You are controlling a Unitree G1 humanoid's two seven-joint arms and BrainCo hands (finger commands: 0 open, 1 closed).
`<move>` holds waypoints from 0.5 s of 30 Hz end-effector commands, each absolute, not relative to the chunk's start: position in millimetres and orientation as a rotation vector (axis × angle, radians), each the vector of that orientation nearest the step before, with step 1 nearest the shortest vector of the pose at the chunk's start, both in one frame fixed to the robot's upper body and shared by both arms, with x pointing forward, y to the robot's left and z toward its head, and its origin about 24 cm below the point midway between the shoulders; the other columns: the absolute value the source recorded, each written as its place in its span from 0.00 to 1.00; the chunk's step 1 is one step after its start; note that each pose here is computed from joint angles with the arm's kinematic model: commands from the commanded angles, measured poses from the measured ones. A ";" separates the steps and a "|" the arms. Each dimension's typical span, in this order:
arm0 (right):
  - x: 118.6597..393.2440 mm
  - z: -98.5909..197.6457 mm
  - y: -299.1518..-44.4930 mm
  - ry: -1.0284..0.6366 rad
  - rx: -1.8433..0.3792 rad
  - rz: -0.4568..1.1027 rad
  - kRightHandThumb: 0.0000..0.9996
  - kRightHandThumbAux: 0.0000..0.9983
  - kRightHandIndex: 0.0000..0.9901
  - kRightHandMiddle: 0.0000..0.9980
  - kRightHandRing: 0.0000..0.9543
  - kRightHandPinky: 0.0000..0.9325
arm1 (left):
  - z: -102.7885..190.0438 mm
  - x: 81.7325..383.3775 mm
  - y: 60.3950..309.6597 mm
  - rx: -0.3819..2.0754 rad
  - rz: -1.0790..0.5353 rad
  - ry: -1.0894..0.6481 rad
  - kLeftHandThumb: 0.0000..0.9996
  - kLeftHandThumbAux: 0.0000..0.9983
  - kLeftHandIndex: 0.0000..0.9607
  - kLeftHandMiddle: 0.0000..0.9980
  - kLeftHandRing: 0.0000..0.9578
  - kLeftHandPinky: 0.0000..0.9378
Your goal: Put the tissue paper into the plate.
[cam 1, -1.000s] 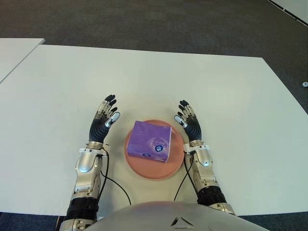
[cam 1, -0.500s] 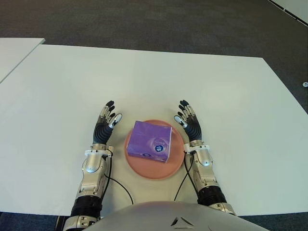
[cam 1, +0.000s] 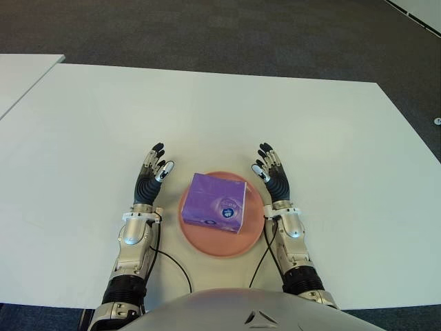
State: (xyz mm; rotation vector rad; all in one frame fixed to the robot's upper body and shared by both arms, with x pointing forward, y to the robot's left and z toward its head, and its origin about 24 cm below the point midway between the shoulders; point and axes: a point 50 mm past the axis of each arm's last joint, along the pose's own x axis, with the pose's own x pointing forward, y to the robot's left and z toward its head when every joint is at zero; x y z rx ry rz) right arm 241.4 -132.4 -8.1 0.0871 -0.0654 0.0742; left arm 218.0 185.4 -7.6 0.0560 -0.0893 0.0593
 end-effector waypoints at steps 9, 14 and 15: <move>216.8 -46.0 -143.3 0.116 0.063 -0.001 0.00 0.54 0.00 0.00 0.00 0.00 | -17.9 222.4 188.1 0.051 0.081 -0.040 0.00 0.39 0.00 0.00 0.00 0.00; 214.5 -46.7 -147.3 0.107 0.049 -0.024 0.00 0.53 0.00 0.00 0.00 0.00 | -18.8 224.1 187.9 0.052 0.082 -0.038 0.00 0.39 0.00 0.00 0.00 0.00; 214.2 -46.9 -147.8 0.106 0.048 -0.027 0.00 0.52 0.00 0.00 0.00 0.00 | -18.9 224.3 187.9 0.052 0.082 -0.038 0.00 0.39 0.00 0.00 0.00 0.00</move>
